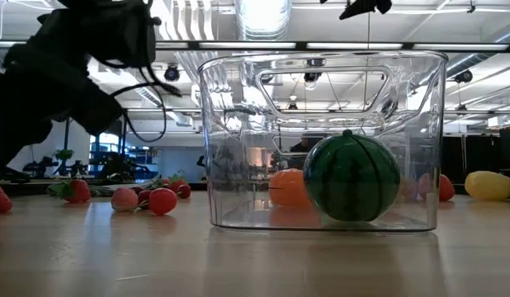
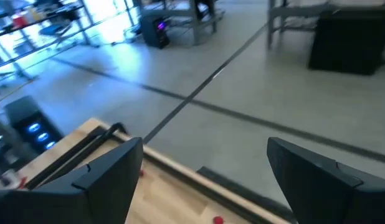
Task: Pick and placing Produce into tupperware
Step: Put the strawberry into the transparent bin
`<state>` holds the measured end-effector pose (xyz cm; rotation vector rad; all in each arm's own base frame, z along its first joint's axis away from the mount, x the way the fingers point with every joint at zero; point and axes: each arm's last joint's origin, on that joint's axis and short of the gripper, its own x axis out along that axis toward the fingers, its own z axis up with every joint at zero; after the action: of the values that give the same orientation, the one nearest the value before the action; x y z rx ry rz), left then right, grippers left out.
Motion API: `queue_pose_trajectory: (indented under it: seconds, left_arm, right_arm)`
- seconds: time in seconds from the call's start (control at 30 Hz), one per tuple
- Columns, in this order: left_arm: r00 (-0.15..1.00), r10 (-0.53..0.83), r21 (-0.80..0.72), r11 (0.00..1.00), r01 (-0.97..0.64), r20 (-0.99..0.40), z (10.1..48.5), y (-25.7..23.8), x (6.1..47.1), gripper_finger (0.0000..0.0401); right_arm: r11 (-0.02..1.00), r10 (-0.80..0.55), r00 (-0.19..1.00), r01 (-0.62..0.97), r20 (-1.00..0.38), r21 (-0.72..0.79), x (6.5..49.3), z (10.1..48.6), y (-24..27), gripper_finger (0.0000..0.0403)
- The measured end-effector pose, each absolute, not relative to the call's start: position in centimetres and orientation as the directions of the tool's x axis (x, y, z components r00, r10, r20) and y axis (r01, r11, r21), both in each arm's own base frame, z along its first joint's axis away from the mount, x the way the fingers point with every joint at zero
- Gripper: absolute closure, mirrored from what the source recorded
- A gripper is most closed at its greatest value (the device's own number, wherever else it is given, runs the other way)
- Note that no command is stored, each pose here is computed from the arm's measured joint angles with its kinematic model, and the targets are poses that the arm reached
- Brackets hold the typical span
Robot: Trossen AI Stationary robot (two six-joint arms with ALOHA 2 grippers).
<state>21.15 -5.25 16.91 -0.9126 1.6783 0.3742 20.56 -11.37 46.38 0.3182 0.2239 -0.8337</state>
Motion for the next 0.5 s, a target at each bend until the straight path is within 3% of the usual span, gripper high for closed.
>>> queue_pose_trajectory:
  seconds: [0.33, 0.5]
  left_arm:
    - [-0.140, -0.344, -0.127, 0.648, -0.751, -0.929, 15.5, -5.3, 21.4, 0.0059]
    - [-0.163, -0.328, -0.099, 0.656, -0.749, -0.931, 14.8, -5.3, 21.6, 0.0086]
  right_arm:
    - [0.619, -0.681, 0.645, 0.760, -0.348, 0.196, 21.4, 45.7, -12.2, 0.0074]
    - [0.616, -0.681, 0.638, 0.765, -0.361, 0.189, 21.9, 45.3, -12.4, 0.0074]
